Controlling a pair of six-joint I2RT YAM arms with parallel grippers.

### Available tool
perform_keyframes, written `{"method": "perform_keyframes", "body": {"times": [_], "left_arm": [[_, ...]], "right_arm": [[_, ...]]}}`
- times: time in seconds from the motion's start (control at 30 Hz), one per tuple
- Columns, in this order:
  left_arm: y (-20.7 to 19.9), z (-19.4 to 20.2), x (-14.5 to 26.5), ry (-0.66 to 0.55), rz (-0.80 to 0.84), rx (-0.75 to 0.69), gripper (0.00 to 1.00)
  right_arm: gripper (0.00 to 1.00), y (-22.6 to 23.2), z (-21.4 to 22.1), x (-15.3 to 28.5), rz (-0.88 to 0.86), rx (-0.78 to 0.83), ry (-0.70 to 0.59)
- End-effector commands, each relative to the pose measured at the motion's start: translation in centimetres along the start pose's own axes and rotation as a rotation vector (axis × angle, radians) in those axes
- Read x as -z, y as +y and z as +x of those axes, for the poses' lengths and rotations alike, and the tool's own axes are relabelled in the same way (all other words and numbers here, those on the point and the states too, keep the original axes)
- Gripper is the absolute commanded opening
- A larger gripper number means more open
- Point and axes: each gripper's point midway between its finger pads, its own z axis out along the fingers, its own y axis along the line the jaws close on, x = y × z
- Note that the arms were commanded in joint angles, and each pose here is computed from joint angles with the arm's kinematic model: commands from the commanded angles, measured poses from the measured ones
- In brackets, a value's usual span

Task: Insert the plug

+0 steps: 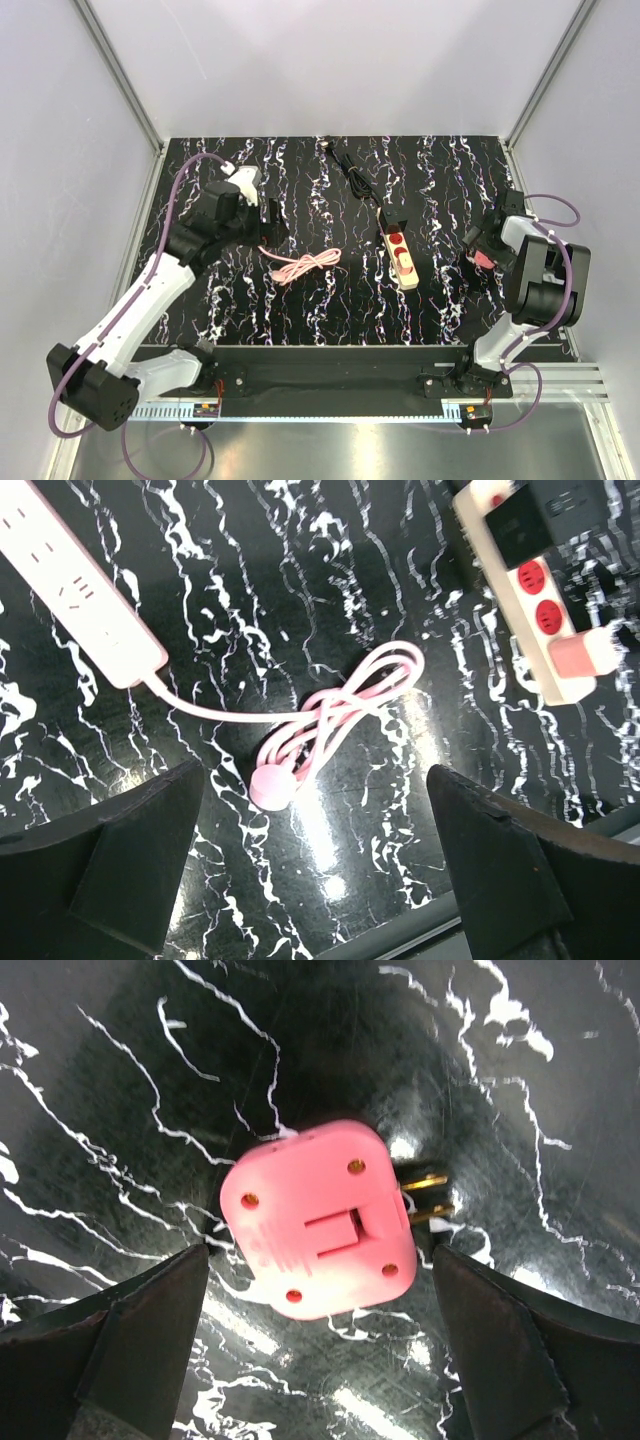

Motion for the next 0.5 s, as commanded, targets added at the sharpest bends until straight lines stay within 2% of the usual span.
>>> {"method": "perform_keyframes", "body": {"times": [0.0,0.17,0.3,0.47], "left_arm": [[-1.3,-1.2,1.1,-0.065,0.07,-0.022,0.99],[-2.4,-1.4,1.8,-0.073,0.125,-0.024,0.99],[-2.7,-1.7,2.5,-0.094,0.142,-0.025,0.99],[-2.8,-1.7,2.5,-0.095,0.159,0.0,0.99]], "right_arm": [[0.99,0.2,-1.7,-0.1,0.005,0.031,-0.055],[0.89,0.1,-1.5,-0.5,0.002,0.072,-0.049],[0.77,0.6,-0.8,-0.5,-0.03,0.079,-0.026],[0.46,1.6,-1.5,1.8,-0.095,0.071,-0.051]]}}
